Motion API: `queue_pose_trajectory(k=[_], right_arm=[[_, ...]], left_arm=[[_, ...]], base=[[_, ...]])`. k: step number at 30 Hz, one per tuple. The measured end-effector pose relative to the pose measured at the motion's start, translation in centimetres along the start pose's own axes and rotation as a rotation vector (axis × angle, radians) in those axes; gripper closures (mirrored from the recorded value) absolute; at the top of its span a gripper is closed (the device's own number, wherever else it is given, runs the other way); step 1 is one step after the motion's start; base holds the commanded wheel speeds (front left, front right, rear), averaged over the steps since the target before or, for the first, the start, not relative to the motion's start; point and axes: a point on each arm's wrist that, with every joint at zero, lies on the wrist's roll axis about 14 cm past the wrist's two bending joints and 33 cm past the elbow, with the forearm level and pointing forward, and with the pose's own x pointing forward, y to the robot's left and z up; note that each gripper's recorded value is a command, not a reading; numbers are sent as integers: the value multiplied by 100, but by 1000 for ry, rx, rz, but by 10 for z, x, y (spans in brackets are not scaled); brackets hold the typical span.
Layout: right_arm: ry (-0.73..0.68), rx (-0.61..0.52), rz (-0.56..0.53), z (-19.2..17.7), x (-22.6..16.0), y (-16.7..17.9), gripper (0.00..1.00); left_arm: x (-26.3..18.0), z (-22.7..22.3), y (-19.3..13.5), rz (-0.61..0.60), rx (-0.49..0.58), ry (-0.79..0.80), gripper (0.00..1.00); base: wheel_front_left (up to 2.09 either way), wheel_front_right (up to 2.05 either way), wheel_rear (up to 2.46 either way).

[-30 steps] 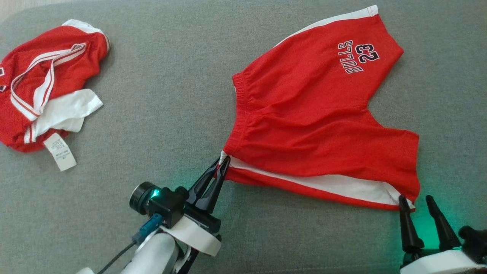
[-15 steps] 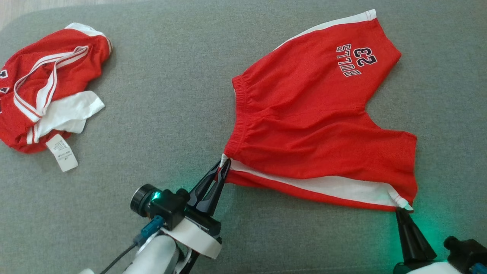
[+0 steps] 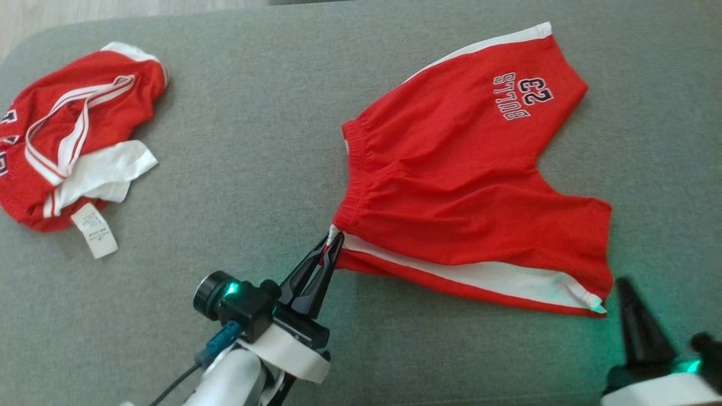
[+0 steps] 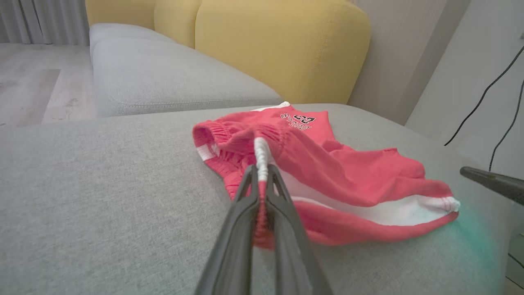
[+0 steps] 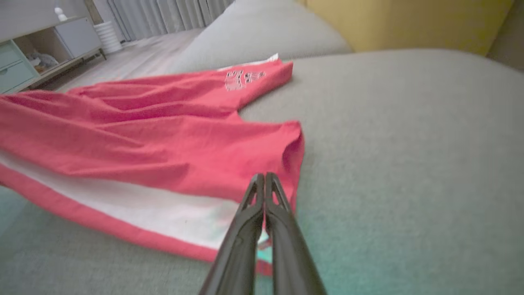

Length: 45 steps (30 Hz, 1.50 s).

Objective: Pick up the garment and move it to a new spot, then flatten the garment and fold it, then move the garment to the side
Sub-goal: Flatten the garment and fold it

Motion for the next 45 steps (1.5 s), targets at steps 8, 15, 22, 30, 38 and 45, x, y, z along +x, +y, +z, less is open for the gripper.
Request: queue_pose_trajectory(k=[8, 15, 22, 30, 38, 45], right_arm=[[-255, -76, -64, 79, -15, -21, 100], [51, -27, 25, -3, -31, -1, 0], [98, -99, 55, -18, -13, 2, 0], [161, -94, 91, -42, -4, 14, 11], [139, -99, 94, -38, 5, 14, 100], [-39, -108, 41, 16, 9, 0, 100]], left_arm=[[-9, 29, -17, -23, 13, -97, 100], [-15, 23, -16, -13, 4, -84, 100], [-17, 19, -11, 8, -4, -74, 100], [-17, 17, -10, 9, 2, -65, 100], [-16, 18, -7, 14, 6, -67, 100], [-17, 29, -10, 7, 23, -97, 100]], base=[[0, 0, 0], [0, 0, 0], [0, 0, 0], [0, 0, 0], [0, 0, 0], [0, 0, 0]])
